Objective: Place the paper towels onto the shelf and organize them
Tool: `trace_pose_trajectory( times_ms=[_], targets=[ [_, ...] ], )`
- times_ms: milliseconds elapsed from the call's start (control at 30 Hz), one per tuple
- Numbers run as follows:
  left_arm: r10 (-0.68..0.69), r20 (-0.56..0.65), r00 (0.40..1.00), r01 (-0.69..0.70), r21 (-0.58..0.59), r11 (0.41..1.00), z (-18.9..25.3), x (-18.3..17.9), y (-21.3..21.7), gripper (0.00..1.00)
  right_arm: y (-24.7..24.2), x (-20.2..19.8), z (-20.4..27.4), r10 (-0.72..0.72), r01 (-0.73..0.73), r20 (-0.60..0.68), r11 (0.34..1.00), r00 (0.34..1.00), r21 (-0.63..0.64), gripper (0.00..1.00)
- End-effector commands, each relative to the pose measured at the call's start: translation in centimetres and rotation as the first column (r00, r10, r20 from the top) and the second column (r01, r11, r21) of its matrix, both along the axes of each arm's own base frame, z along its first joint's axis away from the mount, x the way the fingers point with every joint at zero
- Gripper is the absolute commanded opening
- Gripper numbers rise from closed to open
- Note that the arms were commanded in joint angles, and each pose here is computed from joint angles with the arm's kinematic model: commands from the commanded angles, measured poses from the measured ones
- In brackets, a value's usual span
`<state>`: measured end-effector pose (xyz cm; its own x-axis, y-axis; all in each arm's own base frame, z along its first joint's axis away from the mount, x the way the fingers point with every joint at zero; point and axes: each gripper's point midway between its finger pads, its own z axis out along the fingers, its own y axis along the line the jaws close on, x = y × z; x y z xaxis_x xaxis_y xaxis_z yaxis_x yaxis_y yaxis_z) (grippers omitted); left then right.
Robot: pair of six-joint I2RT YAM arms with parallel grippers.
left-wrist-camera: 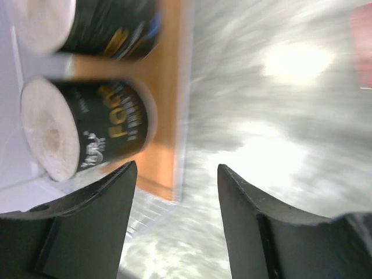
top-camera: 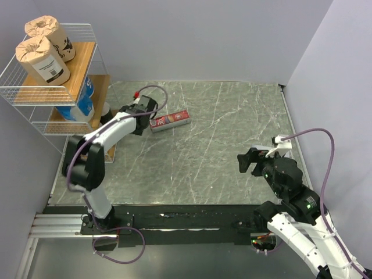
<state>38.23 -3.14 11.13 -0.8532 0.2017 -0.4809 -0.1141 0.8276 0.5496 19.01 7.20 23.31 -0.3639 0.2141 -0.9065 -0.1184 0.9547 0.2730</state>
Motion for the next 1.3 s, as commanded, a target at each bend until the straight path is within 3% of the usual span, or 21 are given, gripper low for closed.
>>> trace_pose_trajectory(
  times_ms=[0,100,133,233,367,533,833,1267],
  targets=[
    [-0.229,0.282,0.932,0.300,-0.245,0.922,8.5,0.7,-9.2,0.65,0.7,0.7,0.6,0.028,-0.028,0.010,1.000,1.000,-0.013,1.00],
    [-0.327,0.428,0.842,0.484,-0.335,0.808,13.2,-1.2,-14.0,0.69,0.9,1.1,1.0,0.029,-0.029,0.011,0.999,1.000,-0.017,1.00],
    [-0.372,0.473,0.799,0.567,-0.385,0.728,14.6,-2.8,-15.6,0.70,1.0,1.1,1.2,0.031,-0.031,0.007,0.999,0.999,-0.015,1.00],
    [-0.377,0.622,0.686,0.700,-0.422,0.576,18.6,-5.5,-17.2,0.80,1.6,1.2,1.9,0.047,-0.047,0.002,0.999,0.999,0.006,1.00],
    [-0.345,0.742,0.574,0.791,-0.395,0.468,22.0,-8.5,-16.9,0.98,1.9,1.5,3.0,0.050,-0.050,0.015,0.999,0.999,0.018,1.00],
    [-0.301,0.791,0.533,0.806,-0.367,0.464,23.4,-10.8,-14.9,0.96,1.9,1.8,4.8,0.046,-0.048,0.055,0.998,0.997,0.034,0.99],
    [-0.249,0.855,0.455,0.856,-0.343,0.387,23.8,-13.6,-14.2,0.96,3.3,2.1,7.8,0.089,-0.106,0.158,0.989,0.983,0.106,1.00],
    [-0.305,0.839,0.450,0.870,-0.335,0.363,23.1,-13.5,-15.0,0.96,3.3,3.6,8.2,0.051,-0.062,0.134,0.995,0.990,0.083,1.00]
  ],
)
